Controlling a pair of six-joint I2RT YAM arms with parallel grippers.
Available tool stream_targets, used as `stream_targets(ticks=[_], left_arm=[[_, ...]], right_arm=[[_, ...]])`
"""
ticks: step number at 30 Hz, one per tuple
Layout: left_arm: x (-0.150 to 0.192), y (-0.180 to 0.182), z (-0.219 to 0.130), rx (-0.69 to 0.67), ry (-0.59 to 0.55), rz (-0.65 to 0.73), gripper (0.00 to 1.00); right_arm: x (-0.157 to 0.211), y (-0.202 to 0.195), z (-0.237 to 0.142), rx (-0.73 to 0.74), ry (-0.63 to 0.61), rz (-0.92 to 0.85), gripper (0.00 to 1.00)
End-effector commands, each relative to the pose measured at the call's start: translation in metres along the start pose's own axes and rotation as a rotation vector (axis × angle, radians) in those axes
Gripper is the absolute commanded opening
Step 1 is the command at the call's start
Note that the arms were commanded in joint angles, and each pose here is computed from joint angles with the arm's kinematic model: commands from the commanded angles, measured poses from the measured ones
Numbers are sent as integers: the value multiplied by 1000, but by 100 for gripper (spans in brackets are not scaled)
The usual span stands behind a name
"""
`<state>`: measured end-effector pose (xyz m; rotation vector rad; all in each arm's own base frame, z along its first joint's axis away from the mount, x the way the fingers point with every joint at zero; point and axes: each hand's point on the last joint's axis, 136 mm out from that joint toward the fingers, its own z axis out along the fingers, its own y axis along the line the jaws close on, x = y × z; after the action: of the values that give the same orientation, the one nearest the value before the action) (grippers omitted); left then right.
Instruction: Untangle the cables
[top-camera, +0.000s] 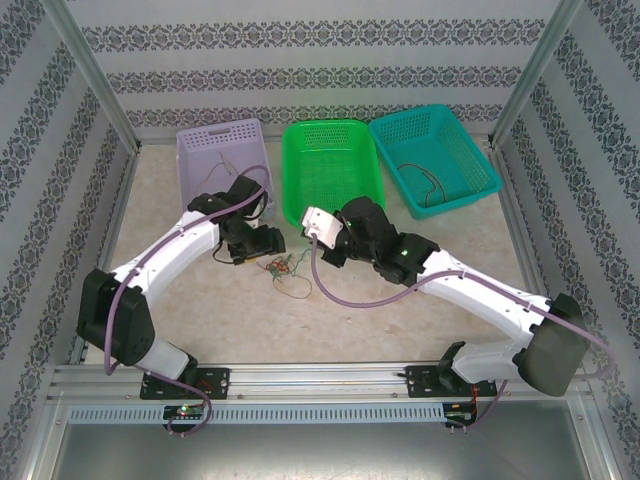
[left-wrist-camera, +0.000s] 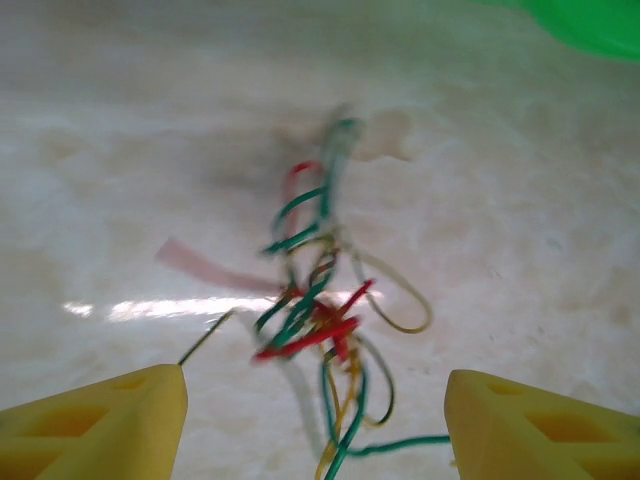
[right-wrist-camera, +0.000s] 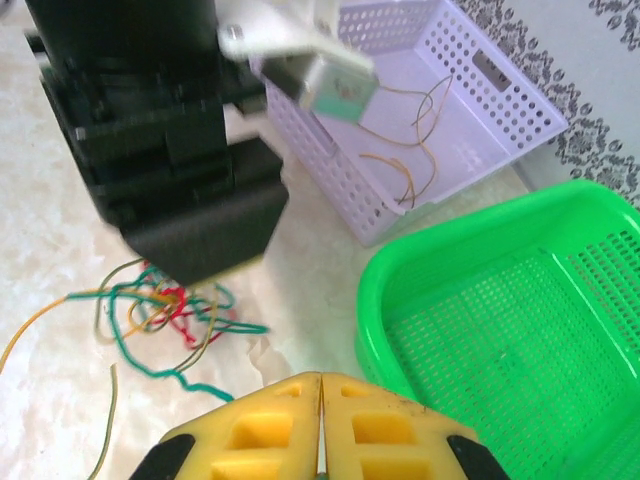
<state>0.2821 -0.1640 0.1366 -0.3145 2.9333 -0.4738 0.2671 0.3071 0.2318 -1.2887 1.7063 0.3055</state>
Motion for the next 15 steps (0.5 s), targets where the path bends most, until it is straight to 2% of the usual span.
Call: stream_targets(ticks=[1, 5, 8, 12, 15], left_arm=[[20, 37, -12, -149, -14, -208, 69], [42, 29, 2, -24, 18, -406, 71], [35, 21, -1, 39, -53, -453, 73], [26, -1, 3, 105, -46, -441, 73], [26, -18, 16, 84, 7, -322, 72]], right_arm=[[21, -3, -4, 27, 18, 82, 0], [60, 4, -6, 15, 71, 191, 0], [86, 17, -11, -10, 116, 246, 0], [112, 35, -21, -43, 173, 293, 0], [126, 38, -27, -22, 197, 316, 0]])
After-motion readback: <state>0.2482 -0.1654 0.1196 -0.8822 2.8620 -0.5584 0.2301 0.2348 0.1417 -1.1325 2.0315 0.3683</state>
